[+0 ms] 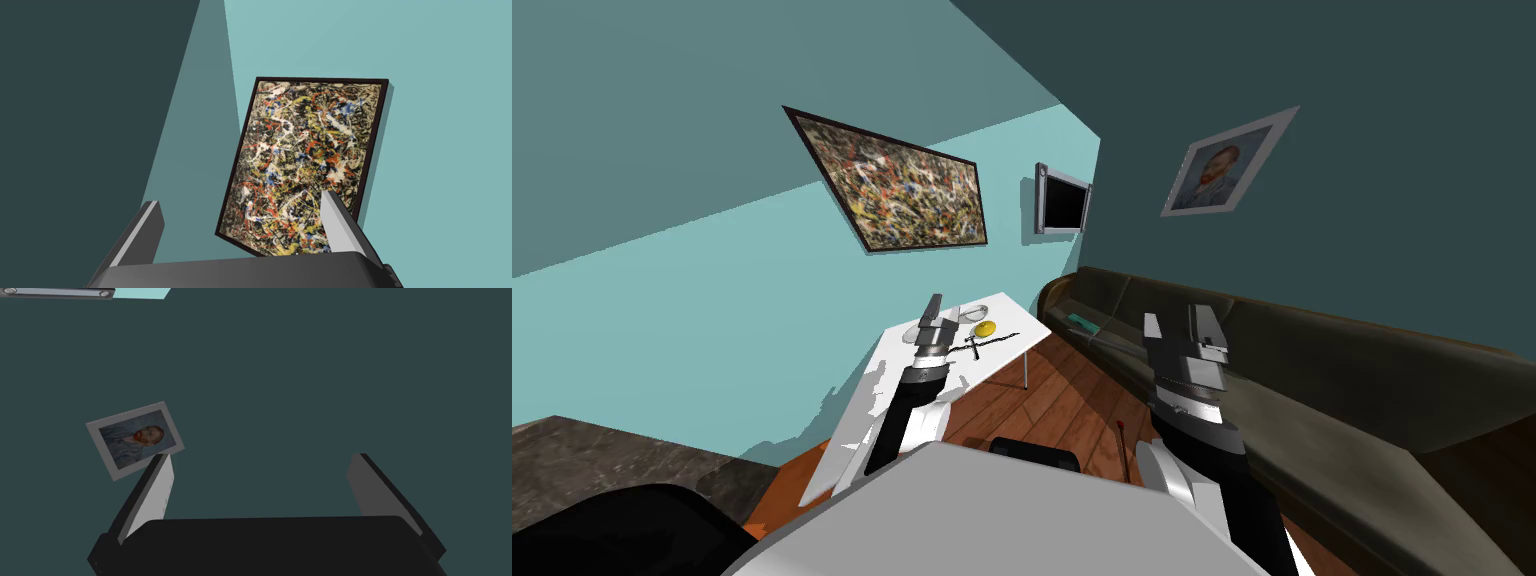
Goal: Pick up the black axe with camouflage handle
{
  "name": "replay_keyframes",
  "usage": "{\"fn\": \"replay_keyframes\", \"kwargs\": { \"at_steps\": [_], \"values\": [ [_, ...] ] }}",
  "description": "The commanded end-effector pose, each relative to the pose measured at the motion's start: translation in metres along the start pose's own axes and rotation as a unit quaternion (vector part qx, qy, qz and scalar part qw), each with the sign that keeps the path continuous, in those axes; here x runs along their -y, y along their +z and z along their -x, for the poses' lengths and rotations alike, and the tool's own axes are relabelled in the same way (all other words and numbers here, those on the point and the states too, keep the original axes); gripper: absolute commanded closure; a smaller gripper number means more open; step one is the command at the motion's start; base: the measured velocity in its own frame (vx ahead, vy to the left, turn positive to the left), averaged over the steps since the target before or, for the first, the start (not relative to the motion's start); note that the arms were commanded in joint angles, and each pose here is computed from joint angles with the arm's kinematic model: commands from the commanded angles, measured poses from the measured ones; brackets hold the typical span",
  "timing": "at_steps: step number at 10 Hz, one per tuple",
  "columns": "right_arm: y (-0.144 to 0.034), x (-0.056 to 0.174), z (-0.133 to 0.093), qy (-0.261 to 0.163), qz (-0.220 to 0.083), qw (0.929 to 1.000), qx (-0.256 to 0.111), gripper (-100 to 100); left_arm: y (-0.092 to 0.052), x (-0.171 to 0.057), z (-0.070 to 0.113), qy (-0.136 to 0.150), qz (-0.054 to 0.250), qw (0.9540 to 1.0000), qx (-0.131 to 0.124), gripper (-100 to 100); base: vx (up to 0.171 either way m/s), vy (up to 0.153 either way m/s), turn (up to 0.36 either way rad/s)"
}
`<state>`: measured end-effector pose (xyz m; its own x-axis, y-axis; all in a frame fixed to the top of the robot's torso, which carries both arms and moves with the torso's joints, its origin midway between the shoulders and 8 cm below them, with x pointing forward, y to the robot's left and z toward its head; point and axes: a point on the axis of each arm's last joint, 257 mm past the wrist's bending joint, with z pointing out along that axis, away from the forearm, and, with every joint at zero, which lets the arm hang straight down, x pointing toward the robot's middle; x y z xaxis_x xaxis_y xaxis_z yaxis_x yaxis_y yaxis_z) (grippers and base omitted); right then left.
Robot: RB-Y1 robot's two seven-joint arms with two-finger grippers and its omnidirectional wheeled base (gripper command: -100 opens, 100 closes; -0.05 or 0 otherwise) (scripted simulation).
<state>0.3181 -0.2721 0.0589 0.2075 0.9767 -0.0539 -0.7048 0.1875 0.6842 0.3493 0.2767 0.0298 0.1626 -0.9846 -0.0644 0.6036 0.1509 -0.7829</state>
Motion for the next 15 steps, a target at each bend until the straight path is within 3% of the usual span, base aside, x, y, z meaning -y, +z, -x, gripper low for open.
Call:
{"fn": "replay_keyframes", "kwargs": {
  "at_steps": [1, 5, 8, 10, 11, 14, 15],
  "values": [
    [0.000, 0.000, 0.000, 0.000, 0.000, 1.0000, 0.000, 0, -0.002, -0.006, -0.002, 0.012, 0.010, 0.9997, -0.017, -100, 0.004, -0.001, -0.030],
    [0.000, 0.000, 0.000, 0.000, 0.000, 1.0000, 0.000, 0, -0.015, -0.035, 0.004, 0.060, 0.065, 0.9945, -0.056, -100, 0.015, -0.004, -0.051],
    [0.000, 0.000, 0.000, 0.000, 0.000, 1.0000, 0.000, 0, -0.032, -0.065, 0.020, 0.106, 0.125, 0.9834, -0.078, -100, 0.026, -0.012, -0.062],
    [0.000, 0.000, 0.000, 0.000, 0.000, 1.0000, 0.000, 0, -0.045, -0.085, 0.035, 0.139, 0.168, 0.9718, -0.089, -100, 0.030, -0.017, -0.068],
    [0.000, 0.000, 0.000, 0.000, 0.000, 1.0000, 0.000, 0, -0.046, -0.086, 0.035, 0.140, 0.169, 0.9716, -0.089, -100, 0.023, -0.010, -0.028],
    [0.000, 0.000, 0.000, 0.000, 0.000, 1.0000, 0.000, 0, -0.070, -0.114, 0.063, 0.189, 0.236, 0.9476, -0.103, -100, 0.025, -0.016, -0.081],
    [0.000, 0.000, 0.000, 0.000, 0.000, 1.0000, 0.000, 0, -0.079, -0.123, 0.073, 0.204, 0.260, 0.9376, -0.107, -100, 0.036, -0.023, -0.103]
  ]
}}
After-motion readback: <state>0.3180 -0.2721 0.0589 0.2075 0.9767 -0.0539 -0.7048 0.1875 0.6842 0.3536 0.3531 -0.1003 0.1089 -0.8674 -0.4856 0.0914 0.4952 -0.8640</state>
